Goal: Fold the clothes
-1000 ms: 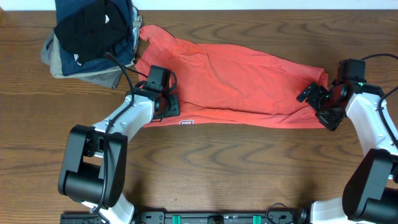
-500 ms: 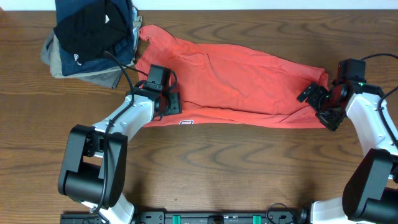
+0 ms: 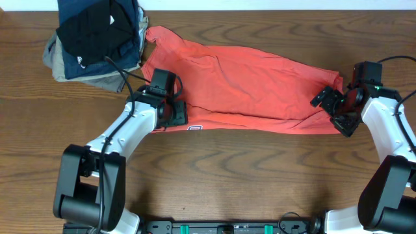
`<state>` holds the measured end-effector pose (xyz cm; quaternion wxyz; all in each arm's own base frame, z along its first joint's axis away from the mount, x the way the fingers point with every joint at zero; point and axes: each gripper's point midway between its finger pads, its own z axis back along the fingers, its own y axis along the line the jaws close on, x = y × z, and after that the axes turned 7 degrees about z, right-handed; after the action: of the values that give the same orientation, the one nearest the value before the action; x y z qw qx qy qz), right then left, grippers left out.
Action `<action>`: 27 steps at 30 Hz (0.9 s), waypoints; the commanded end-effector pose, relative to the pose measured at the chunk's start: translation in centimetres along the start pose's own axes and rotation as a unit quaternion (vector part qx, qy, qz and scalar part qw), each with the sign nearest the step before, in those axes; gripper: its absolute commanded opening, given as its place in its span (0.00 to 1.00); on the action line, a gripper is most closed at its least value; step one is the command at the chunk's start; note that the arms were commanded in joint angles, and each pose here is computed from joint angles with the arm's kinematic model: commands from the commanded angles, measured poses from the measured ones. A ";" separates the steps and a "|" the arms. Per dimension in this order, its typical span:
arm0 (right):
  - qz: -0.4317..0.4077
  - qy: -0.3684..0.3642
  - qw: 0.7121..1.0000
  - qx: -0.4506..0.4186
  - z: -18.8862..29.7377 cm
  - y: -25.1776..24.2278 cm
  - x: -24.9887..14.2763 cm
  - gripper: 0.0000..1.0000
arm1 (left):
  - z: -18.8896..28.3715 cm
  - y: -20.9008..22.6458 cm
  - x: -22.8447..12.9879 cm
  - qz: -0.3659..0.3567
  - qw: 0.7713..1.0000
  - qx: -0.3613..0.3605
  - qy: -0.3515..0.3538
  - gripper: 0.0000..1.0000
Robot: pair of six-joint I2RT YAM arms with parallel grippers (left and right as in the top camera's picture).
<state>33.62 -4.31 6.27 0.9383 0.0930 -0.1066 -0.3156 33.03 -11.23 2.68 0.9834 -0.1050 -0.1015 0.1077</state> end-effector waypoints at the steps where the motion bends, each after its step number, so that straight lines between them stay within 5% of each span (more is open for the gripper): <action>1: 0.016 -0.012 1.000 0.001 0.5 0.5 0.4 0.98 | -0.9 -0.6 -1.4 -0.005 0.999 -0.007 0.032 0.58; 27: 0.015 -0.008 1.000 -0.002 0.5 0.4 0.2 0.98 | -2.6 0.7 0.2 -0.012 0.999 0.039 -0.004 0.52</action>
<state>33.43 -4.30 6.22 0.9390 0.0915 -0.1029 -0.3153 33.69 -11.42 0.49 0.9865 -0.0779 -0.1046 0.0991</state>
